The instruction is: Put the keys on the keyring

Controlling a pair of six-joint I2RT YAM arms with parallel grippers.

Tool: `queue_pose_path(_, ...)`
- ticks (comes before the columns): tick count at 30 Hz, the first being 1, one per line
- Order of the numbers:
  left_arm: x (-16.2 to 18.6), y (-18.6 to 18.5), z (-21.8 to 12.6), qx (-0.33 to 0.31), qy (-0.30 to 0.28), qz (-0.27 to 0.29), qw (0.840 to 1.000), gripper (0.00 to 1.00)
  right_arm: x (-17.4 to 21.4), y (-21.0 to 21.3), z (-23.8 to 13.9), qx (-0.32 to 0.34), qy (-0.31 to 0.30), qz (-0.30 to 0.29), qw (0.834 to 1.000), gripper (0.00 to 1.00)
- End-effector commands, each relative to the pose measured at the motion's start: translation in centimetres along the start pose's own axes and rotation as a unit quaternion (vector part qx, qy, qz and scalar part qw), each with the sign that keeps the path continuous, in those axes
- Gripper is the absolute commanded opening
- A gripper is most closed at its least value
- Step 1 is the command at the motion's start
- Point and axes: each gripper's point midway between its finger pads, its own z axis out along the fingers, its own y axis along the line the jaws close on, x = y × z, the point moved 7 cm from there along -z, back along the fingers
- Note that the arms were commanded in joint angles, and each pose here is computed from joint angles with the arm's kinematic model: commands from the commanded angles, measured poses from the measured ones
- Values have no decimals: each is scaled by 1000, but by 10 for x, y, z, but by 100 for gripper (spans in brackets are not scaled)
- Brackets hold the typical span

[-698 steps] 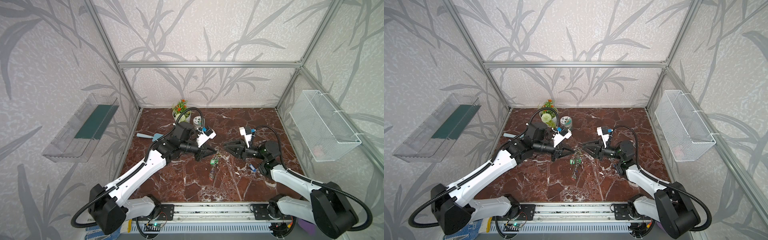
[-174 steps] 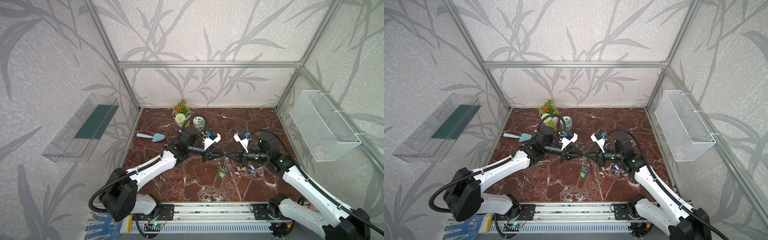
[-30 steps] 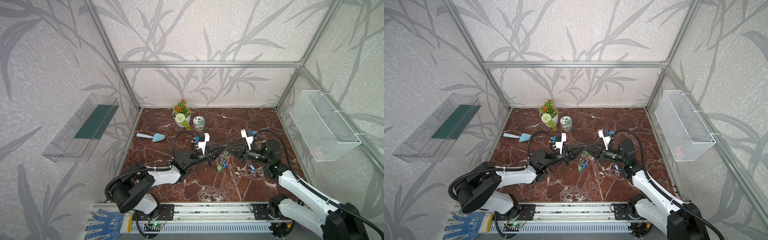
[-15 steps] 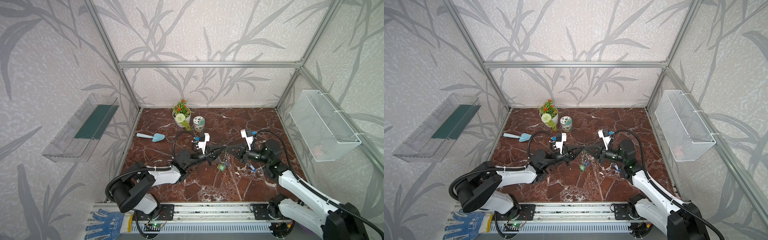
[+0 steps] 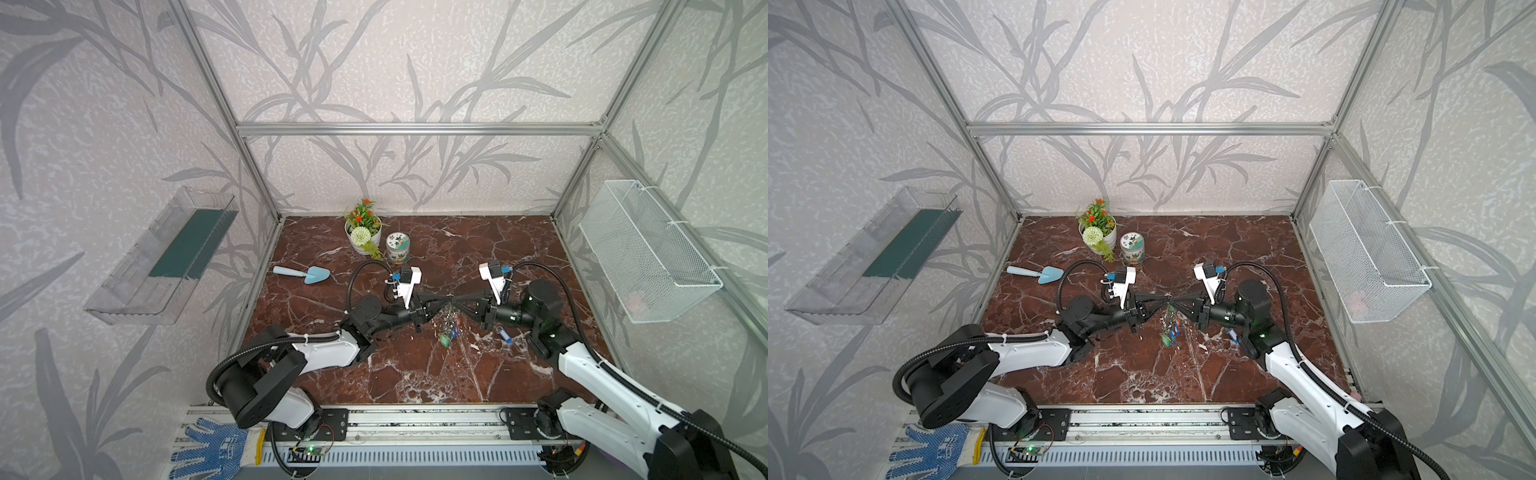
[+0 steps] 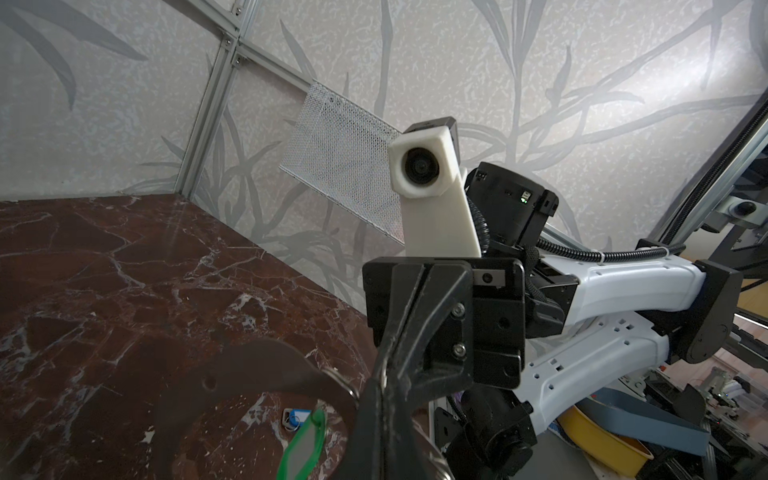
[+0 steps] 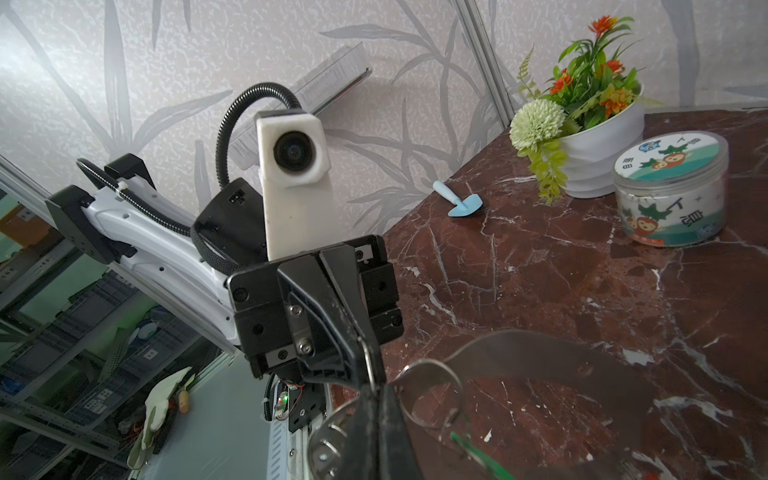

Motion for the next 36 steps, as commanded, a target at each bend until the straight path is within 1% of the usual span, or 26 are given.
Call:
queue_pose_path(1, -8, -7, -5, 23, 19, 11, 999, 1, -12, 9, -1, -1, -5, -51, 999, 0)
queue_pose_path(8, -10, -7, -8, 30, 52, 20, 998, 8, -14, 8, 1, -1, 10, -58, 998, 0)
queue_pose_path(12, -9, -7, -6, 35, 63, 18, 997, 9, -12, 7, 2, -1, 18, -56, 998, 0)
queue_pose_path(19, -12, -6, -5, 37, 61, 17, 997, 10, -10, 6, 3, -4, 26, -50, 998, 0)
queue_pose_path(36, -5, -2, 2, 64, 83, -2, 994, 14, -9, 6, 4, -7, 26, -47, 999, 0)
